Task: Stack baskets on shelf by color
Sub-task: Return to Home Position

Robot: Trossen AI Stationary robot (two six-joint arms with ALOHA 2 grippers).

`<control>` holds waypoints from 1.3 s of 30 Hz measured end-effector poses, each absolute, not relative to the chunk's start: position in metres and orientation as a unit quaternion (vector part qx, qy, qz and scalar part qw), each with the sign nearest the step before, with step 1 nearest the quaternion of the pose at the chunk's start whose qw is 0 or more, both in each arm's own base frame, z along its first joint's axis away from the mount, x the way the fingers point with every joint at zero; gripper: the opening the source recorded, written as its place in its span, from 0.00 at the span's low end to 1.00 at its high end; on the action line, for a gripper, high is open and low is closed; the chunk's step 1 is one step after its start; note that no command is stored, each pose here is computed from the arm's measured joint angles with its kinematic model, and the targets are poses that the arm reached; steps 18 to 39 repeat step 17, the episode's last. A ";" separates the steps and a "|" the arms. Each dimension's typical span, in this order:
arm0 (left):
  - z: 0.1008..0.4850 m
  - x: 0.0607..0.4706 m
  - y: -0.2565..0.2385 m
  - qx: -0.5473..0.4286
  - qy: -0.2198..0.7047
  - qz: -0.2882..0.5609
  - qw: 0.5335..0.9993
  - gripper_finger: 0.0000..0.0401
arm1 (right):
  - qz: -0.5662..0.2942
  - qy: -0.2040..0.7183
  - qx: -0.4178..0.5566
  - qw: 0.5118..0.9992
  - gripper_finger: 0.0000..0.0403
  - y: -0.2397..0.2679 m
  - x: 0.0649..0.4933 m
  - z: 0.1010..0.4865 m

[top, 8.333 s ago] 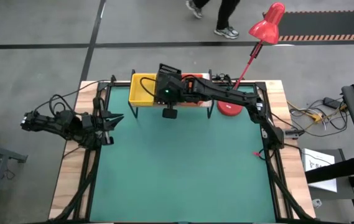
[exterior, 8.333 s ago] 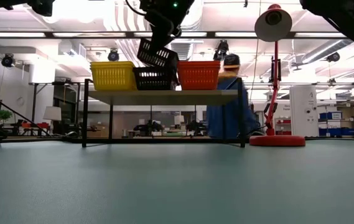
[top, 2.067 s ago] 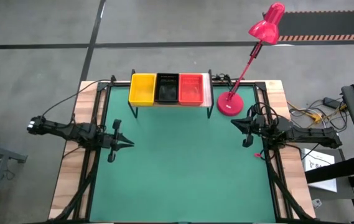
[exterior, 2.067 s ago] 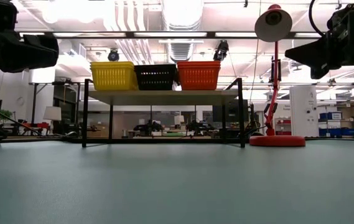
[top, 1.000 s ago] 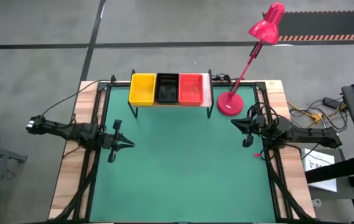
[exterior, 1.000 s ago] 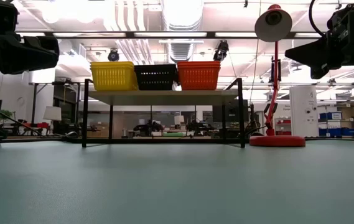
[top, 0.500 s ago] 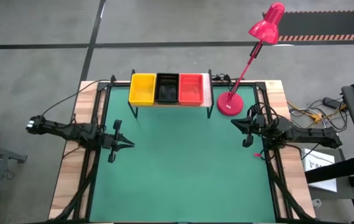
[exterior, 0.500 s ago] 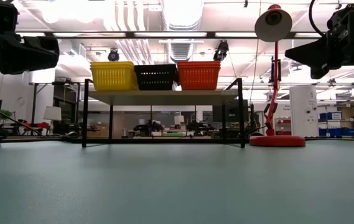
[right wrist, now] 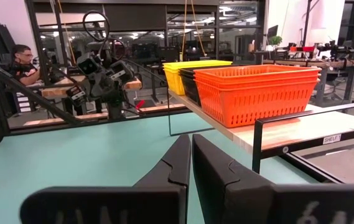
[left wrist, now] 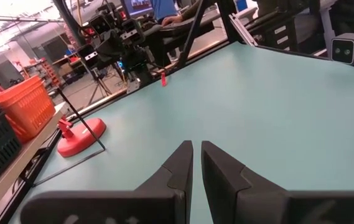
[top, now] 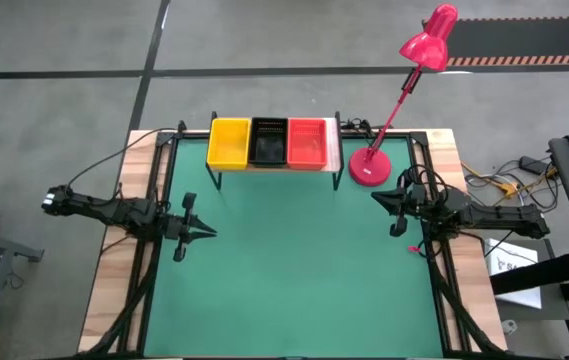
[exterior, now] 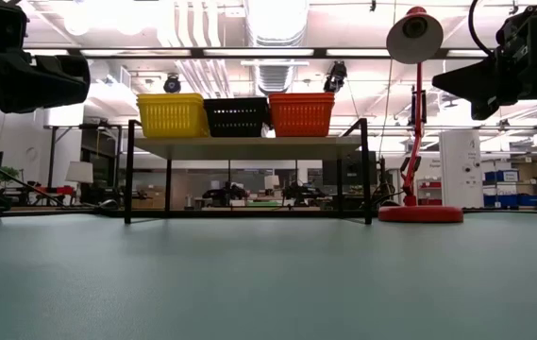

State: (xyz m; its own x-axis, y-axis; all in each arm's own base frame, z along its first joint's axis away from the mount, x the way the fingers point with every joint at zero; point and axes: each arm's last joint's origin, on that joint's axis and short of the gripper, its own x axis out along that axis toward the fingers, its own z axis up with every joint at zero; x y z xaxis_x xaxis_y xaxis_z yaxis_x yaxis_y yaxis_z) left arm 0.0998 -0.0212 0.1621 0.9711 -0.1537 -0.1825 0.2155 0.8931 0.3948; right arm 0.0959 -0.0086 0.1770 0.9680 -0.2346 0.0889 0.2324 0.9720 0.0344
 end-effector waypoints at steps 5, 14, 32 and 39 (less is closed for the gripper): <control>0.162 0.100 -0.021 0.211 0.073 -0.094 0.970 0.04 | -0.118 -0.046 0.012 0.992 0.02 -0.009 0.096 0.177; 0.162 0.100 -0.021 0.211 0.074 -0.093 0.970 0.04 | -0.118 -0.046 0.012 0.992 0.02 -0.009 0.096 0.177; 0.162 0.100 -0.021 0.211 0.073 -0.093 0.970 0.04 | -0.118 -0.046 0.012 0.992 0.02 -0.009 0.096 0.177; 0.162 0.100 -0.021 0.211 0.073 -0.093 0.970 0.04 | -0.118 -0.046 0.012 0.992 0.02 -0.009 0.096 0.177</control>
